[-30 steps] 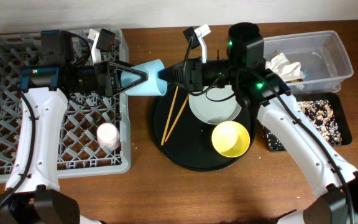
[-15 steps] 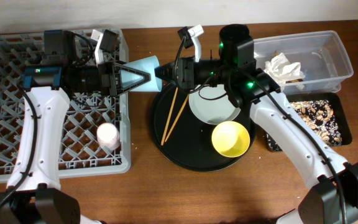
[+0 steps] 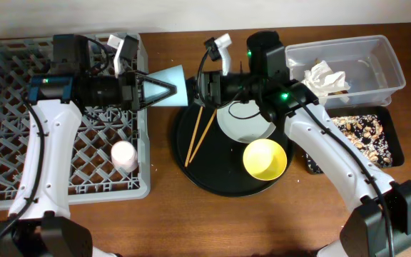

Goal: Sort waste into correct bins and load items into the dishwasher rack
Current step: 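Pass the blue cup from the right gripper to the left gripper, then lower the blue cup upside down into the rack with the left gripper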

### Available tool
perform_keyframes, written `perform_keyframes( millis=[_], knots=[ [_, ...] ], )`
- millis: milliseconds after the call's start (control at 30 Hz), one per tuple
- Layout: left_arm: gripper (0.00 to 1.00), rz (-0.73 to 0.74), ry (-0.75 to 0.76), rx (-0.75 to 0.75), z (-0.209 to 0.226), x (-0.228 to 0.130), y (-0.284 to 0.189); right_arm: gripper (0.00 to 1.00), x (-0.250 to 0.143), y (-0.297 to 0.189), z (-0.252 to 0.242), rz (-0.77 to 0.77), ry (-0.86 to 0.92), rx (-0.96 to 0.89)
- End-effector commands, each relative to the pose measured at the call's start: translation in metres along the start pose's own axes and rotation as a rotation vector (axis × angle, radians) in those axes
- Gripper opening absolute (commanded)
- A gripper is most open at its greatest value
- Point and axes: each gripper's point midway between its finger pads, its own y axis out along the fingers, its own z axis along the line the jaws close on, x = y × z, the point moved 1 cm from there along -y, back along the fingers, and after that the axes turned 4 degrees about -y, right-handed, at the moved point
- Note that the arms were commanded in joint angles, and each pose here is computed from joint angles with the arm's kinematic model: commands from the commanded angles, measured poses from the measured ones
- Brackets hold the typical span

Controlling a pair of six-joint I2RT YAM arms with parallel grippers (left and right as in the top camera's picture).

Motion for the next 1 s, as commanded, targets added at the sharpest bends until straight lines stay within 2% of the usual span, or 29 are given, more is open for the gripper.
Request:
perform_keyframes(
  millis=[0, 100, 167, 200, 267, 467, 633, 800, 967],
  knots=[
    [0.67, 0.015, 0.031, 0.173, 0.025, -0.001, -0.002, 0.81, -0.006, -0.009, -0.035, 0.009, -0.003, -0.149],
    [0.67, 0.021, 0.041, 0.274, 0.041, -0.001, -0.006, 0.87, -0.021, -0.018, -0.064, 0.041, 0.046, -0.312],
    [0.67, 0.029, 0.045, 0.399, 0.060, -0.001, -0.012, 0.89, -0.032, -0.026, -0.084, 0.068, 0.069, -0.436],
    [0.67, 0.032, 0.036, 0.473, 0.071, -0.001, -0.018, 0.93, -0.037, -0.029, -0.091, 0.079, 0.082, -0.487],
    [0.68, 0.023, -0.032, 0.663, 0.097, -0.003, -0.034, 1.00, -0.046, -0.033, -0.100, 0.102, 0.098, -0.564],
    [0.68, -0.018, -0.147, 1.223, 0.150, -0.009, -0.106, 0.98, -0.066, -0.029, -0.107, 0.165, 0.070, -0.652],
    [0.67, 0.018, -0.189, 1.273, 0.164, -0.019, -0.111, 0.98, -0.077, -0.029, -0.114, 0.191, 0.074, -0.697],
    [0.65, 0.089, -0.343, 1.395, 0.190, -0.047, -0.125, 0.98, -0.085, -0.033, -0.116, 0.220, 0.083, -0.708],
    [0.65, 0.193, -0.439, 1.396, 0.213, -0.072, -0.121, 0.98, -0.086, -0.033, -0.116, 0.229, 0.078, -0.709]
  ],
)
